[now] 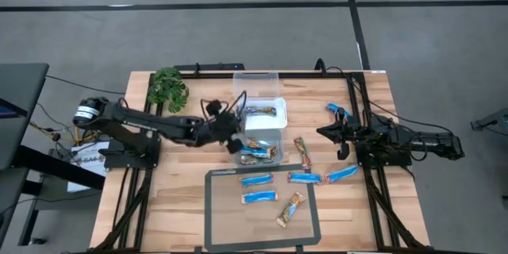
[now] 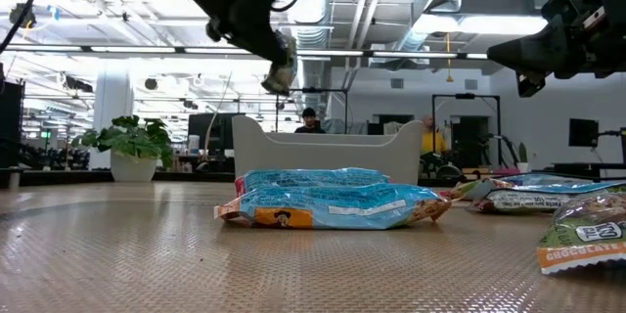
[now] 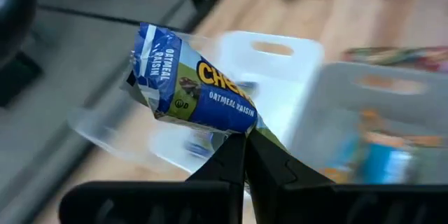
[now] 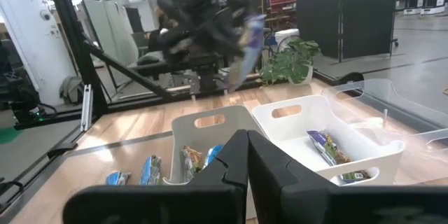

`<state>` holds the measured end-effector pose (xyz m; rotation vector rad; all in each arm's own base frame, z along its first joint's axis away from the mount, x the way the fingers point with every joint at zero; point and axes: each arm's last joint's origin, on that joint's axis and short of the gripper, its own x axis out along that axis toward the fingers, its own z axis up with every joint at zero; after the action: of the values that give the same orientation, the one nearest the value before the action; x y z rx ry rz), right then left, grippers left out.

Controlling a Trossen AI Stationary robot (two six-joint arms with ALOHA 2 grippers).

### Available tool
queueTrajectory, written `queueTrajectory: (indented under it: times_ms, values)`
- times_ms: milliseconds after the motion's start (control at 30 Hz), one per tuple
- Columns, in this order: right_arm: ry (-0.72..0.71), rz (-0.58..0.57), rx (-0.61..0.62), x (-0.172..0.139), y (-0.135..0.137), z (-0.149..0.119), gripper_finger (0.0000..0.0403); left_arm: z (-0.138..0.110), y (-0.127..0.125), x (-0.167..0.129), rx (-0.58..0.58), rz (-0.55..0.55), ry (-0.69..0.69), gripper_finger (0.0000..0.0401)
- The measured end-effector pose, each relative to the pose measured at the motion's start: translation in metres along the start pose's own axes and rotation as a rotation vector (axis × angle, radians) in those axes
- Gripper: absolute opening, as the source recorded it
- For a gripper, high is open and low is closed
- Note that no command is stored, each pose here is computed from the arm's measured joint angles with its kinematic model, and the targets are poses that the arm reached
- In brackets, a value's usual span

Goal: Pick and place Granola Bars by type
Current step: Put the blue granola bar into the white bin

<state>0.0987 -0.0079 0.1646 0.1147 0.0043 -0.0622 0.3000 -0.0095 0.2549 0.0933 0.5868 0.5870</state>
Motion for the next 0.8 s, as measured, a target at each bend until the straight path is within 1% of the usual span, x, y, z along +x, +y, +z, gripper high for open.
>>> queueTrajectory:
  times_ms: [67, 133, 267, 367, 500, 567, 667, 800]
  values:
    - [0.000, 0.000, 0.000, 0.000, 0.000, 0.000, 0.0000, 0.004, 0.007, 0.009, 0.069, 0.034, -0.025, 0.0002]
    - [0.000, 0.000, 0.000, 0.000, 0.000, 0.000, 0.0000, 0.007, 0.013, 0.015, 0.166, 0.051, -0.036, 0.0002]
    - [0.000, 0.000, 0.000, 0.000, 0.000, 0.000, 0.0000, 0.014, 0.023, 0.021, 0.353, 0.028, -0.076, 0.0002]
    - [0.000, 0.000, 0.000, 0.000, 0.000, 0.000, 0.0000, 0.014, 0.026, 0.024, 0.498, -0.030, -0.085, 0.0002]
    - [0.000, 0.000, 0.000, 0.000, 0.000, 0.000, 0.0000, 0.009, 0.025, 0.034, 0.723, -0.164, -0.094, 0.0002]
    - [0.000, 0.000, 0.000, 0.000, 0.000, 0.000, 0.0000, 0.004, 0.023, 0.042, 0.840, -0.186, -0.091, 0.0002]
    - [0.000, 0.000, 0.000, 0.000, 0.000, 0.000, 0.0000, 0.003, 0.023, 0.056, 0.959, -0.162, -0.115, 0.0002]
    - [0.000, -0.001, 0.000, 0.000, 0.000, 0.000, 0.0000, -0.002, 0.025, 0.075, 1.021, -0.125, -0.109, 0.0002]
